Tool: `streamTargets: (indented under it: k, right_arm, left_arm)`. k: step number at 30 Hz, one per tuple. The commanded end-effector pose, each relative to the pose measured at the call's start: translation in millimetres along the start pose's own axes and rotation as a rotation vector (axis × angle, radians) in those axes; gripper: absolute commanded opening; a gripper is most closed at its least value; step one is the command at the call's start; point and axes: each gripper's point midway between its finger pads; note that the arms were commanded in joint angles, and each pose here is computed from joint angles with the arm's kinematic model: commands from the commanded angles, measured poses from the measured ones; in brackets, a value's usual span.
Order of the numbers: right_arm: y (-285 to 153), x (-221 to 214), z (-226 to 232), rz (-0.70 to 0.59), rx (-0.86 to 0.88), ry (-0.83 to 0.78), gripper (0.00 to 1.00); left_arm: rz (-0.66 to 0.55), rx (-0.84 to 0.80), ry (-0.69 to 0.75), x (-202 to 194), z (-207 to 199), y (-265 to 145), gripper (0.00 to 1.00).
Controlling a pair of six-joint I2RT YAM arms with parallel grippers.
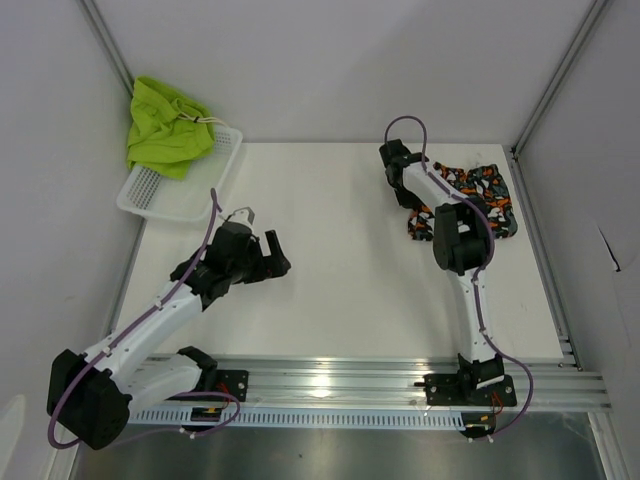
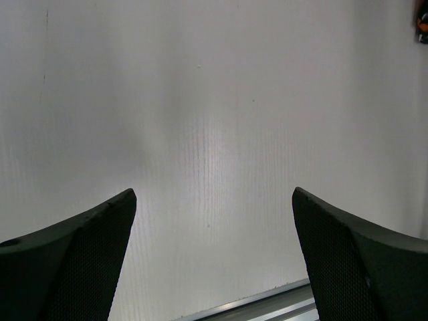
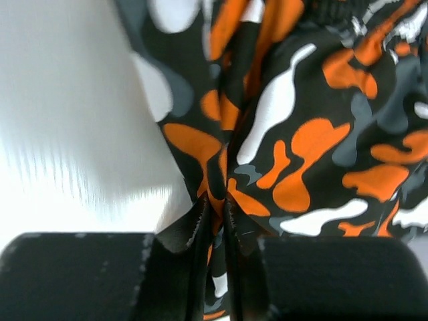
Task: Fold and stack the shorts
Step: Neatly place the folded shorts to the corner
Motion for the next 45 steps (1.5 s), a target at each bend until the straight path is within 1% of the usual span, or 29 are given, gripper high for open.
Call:
streamTargets:
  k: [1,5,8,12,13,17,18,20,21,22,23,24,25,26,27,28,30,31,32,33,34,35,36,37,39,40,43,44,45]
  right_arm:
    - [10,24,-13,-0.034,-0.042,-0.036,0.14]
    - [22,27,-20,-0.004,-0.071,-0.038,0.1]
    - [28,27,-31,-0.013,-0.069,-0.015,0.1]
    - [32,23,-44,-0.006,-0.063,0.009,0.13]
    - [33,21,-47,0.006,-0.074,0.009,0.16]
    - [23,29,-59,-0.014,-0.098,0.049,0.27]
    - [18,32,-62,-0.026,-0.107,0.074,0.35]
    - [-2,43,-69,-0.065,-0.099,0.118,0.43]
    - [-12,48,-70,-0.086,-0.082,0.137,0.54]
    - [-23,58,-69,-0.128,-0.064,0.174,0.62]
    - [-45,64,-76,-0.171,-0.056,0.2,0.7]
    - [-60,68,-72,-0.204,-0.046,0.204,0.87]
    - [-73,76,-72,-0.255,-0.035,0.224,0.92]
    - [-95,76,-77,-0.291,-0.024,0.234,0.97]
    - [-110,77,-70,-0.324,-0.005,0.23,0.99]
    - [-122,83,-68,-0.374,0.011,0.279,1.0]
    - [-150,74,-69,-0.433,0.007,0.309,1.0]
    - [-160,78,-68,-0.482,0.016,0.348,1.0]
    - [-166,74,-67,-0.499,0.027,0.392,0.99]
    - [-175,62,-66,-0.504,0.051,0.391,0.99]
    - [-183,60,-50,-0.518,0.133,0.383,0.99]
    - [-188,56,-43,-0.523,0.177,0.399,1.0]
    - [-194,41,-37,-0.516,0.229,0.423,0.99]
    - [-208,41,-17,-0.543,0.338,0.429,1.0]
    - [-224,28,1,-0.565,0.44,0.478,1.0]
    - [-238,14,14,-0.606,0.516,0.479,1.0]
    - [-256,-11,25,-0.671,0.61,0.525,0.99]
    - [-263,-18,31,-0.69,0.621,0.534,1.0]
    - [-269,-19,32,-0.719,0.643,0.546,0.99]
  left_arm:
    - [-0.052,-0.028,0.019,9,-5,-1,0.99]
    - [-0.047,-0.025,0.02,11,-7,2,0.99]
    - [-0.036,-0.034,0.016,9,-8,5,0.99]
    - [-0.038,-0.026,0.016,11,-8,6,0.99]
    - [-0.039,-0.023,0.012,12,-8,5,0.99]
    - [-0.046,-0.026,0.005,14,-10,1,0.99]
    - [-0.052,-0.028,0.004,15,-10,0,0.99]
    - [-0.057,-0.029,-0.004,15,-10,-2,0.99]
    - [-0.062,-0.018,-0.01,15,-8,-2,0.99]
    - [-0.074,-0.017,-0.013,16,-7,-5,0.99]
    - [-0.076,-0.014,-0.015,16,-7,-6,0.99]
    - [-0.087,-0.01,-0.017,20,-6,-8,0.99]
    - [-0.091,0.005,-0.019,21,-4,-10,0.99]
    - [-0.097,0.009,-0.021,23,-3,-11,0.99]
    - [-0.104,0.007,-0.023,27,-5,-13,0.99]
    - [-0.107,0.015,-0.03,29,-4,-14,0.99]
    - [-0.112,0.015,-0.039,34,-6,-18,0.99]
    - [-0.122,0.02,-0.048,40,-5,-19,0.99]
    - [-0.129,0.025,-0.056,46,-5,-21,0.99]
    - [-0.121,0.039,-0.063,47,-3,-22,0.99]
    - [-0.153,0.045,-0.078,62,-2,-28,0.99]
    - [-0.16,0.059,-0.087,67,2,-30,0.99]
    - [-0.163,0.075,-0.105,71,6,-33,0.99]
    - [-0.195,0.095,-0.133,85,13,-38,0.99]
    - [-0.228,0.105,-0.174,103,19,-44,0.99]
    - [-0.267,0.127,-0.213,121,30,-51,0.99]
    - [-0.312,0.141,-0.299,152,47,-58,0.99]
    - [-0.332,0.173,-0.357,162,69,-60,0.99]
    - [-0.365,0.126,-0.392,180,68,-66,0.99]
Point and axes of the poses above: each gripper's point midway between its finger pads, its own y axis out along the fingers, its own z axis along the line the jaws close on, x = y × z, and after that the axes turned 11 degrees about y, right-handed
